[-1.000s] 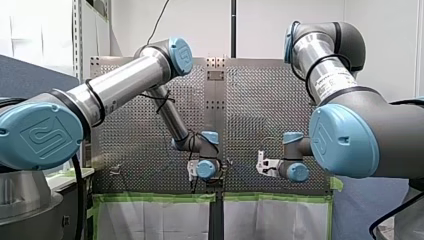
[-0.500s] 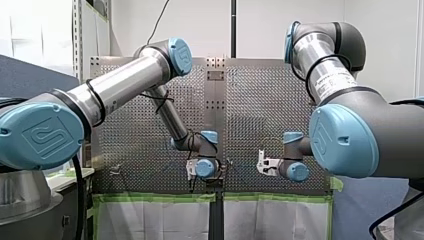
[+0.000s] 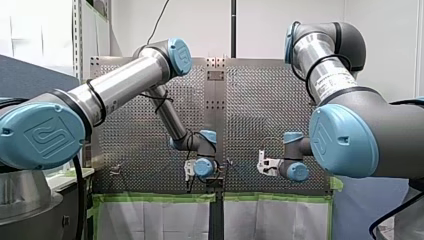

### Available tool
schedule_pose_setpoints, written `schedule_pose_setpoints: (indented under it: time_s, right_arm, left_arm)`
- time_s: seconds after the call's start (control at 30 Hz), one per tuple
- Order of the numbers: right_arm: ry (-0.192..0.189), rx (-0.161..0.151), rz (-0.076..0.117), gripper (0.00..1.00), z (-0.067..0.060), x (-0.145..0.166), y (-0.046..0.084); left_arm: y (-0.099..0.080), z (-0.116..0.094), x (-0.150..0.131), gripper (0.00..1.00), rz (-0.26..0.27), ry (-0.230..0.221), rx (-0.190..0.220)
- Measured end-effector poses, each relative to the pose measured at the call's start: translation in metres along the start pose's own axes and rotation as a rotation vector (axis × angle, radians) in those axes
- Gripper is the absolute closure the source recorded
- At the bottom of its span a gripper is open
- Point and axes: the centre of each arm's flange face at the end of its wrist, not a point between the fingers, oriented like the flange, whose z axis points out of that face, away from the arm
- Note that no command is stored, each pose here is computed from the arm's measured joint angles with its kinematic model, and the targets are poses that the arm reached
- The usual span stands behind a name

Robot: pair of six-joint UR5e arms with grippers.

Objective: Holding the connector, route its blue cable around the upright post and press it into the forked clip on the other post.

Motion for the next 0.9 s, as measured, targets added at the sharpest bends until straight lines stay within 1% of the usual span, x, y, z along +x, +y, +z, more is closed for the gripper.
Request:
schedule_pose_setpoints:
  time_s: [0.27, 0.3, 0.43, 0.6, 0.77, 0.9]
  right_arm:
    - [-0.005, -0.003, 0.002, 1.00, -0.001, 0.000, 0.001]
    - [-0.006, -0.003, 0.002, 1.00, -0.001, 0.000, 0.001]
    - [-0.006, -0.003, 0.002, 1.00, -0.001, 0.000, 0.002]
    - [-0.007, -0.003, 0.002, 1.00, -0.001, -0.001, 0.002]
    - [-0.010, -0.004, 0.003, 1.00, -0.001, -0.001, 0.002]
    - [-0.014, -0.005, 0.004, 1.00, -0.002, -0.002, 0.002]
  left_arm:
    - [-0.002, -0.003, 0.000, 0.02, 0.017, 0.041, 0.055]
    - [-0.003, -0.003, -0.001, 0.00, 0.018, 0.045, 0.061]
    - [-0.008, -0.006, -0.012, 0.00, 0.022, 0.058, 0.090]
    - [-0.016, -0.014, -0.029, 0.00, 0.023, 0.068, 0.135]
    - [-0.017, -0.023, -0.025, 0.00, 0.028, 0.103, 0.177]
    - [-0.015, -0.029, -0.019, 0.00, 0.031, 0.131, 0.202]
